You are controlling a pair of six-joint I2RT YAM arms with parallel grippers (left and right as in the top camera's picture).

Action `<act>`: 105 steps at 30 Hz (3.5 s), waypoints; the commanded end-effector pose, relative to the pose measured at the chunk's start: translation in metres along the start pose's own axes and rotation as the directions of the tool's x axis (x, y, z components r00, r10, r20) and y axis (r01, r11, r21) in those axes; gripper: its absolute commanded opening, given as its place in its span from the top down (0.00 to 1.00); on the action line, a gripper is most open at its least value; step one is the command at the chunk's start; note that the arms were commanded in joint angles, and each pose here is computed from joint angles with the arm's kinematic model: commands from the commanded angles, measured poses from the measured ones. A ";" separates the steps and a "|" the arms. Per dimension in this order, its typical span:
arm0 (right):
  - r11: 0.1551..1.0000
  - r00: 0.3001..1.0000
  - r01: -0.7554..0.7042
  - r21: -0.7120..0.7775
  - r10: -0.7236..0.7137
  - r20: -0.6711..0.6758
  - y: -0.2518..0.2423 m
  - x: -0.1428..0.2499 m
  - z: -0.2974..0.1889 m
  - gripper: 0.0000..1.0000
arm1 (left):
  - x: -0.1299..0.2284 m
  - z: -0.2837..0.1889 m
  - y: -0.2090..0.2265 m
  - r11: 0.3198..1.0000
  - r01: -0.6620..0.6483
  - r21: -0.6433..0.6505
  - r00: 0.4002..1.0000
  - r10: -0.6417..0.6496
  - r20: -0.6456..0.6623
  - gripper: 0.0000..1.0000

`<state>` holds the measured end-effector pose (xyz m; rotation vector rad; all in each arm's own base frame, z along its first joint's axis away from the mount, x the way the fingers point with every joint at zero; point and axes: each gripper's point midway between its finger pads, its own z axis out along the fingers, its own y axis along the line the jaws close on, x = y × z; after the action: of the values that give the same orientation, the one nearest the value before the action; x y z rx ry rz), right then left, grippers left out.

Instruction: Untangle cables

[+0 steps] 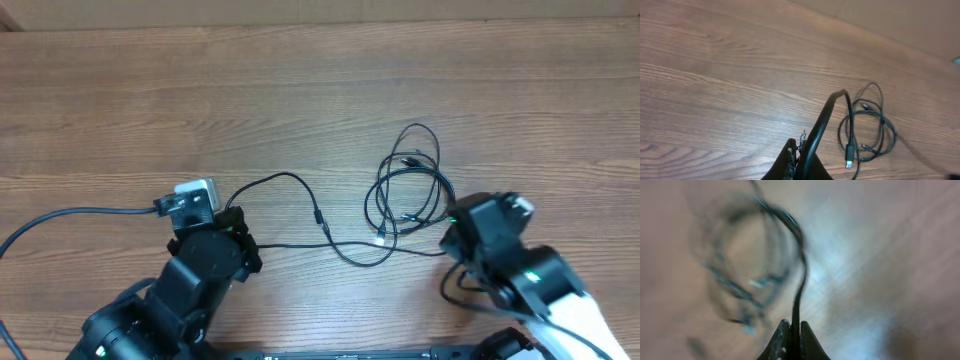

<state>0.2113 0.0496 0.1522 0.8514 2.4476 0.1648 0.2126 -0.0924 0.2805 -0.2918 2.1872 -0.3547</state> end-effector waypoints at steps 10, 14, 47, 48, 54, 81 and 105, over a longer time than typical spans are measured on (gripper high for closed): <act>0.543 0.877 0.473 -0.694 -0.363 0.315 0.111 -0.007 -0.153 0.96 | 0.011 0.034 -0.002 0.994 0.018 -0.110 0.998 -0.024 -0.054 0.96; 0.558 0.876 0.449 -0.698 -0.430 0.219 0.109 0.011 -0.133 0.96 | 0.012 0.044 -0.008 0.993 0.020 -0.118 0.998 -0.028 -0.061 0.96; 0.121 0.594 0.331 -0.936 -0.798 0.107 0.194 0.122 -0.106 0.96 | 0.042 0.048 -0.043 0.812 0.576 -0.096 0.782 -0.581 -0.228 0.96; 0.123 0.597 0.327 -0.937 -0.796 0.104 0.196 0.122 -0.105 0.96 | 0.043 0.048 -0.044 0.802 0.589 -0.099 0.770 -0.594 -0.233 0.96; 0.168 0.635 0.279 -0.945 -0.771 0.050 0.206 0.119 -0.104 0.96 | 0.047 0.048 -0.047 0.780 0.615 -0.112 0.741 -0.621 -0.255 0.96; 0.263 0.633 0.195 -0.945 -0.770 -0.084 0.200 0.126 -0.100 0.78 | 0.071 0.073 -0.049 0.634 0.722 -0.276 0.588 -0.773 -0.239 0.95; 0.270 0.622 0.220 -0.937 -0.779 -0.078 0.199 0.133 -0.098 0.73 | 0.065 0.076 -0.055 0.545 0.796 -0.265 0.503 -0.838 -0.213 0.93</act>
<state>0.1854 0.2893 0.2325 -0.5999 2.4144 1.4578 0.2368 -0.1768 0.2081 -1.4460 2.2680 -0.8137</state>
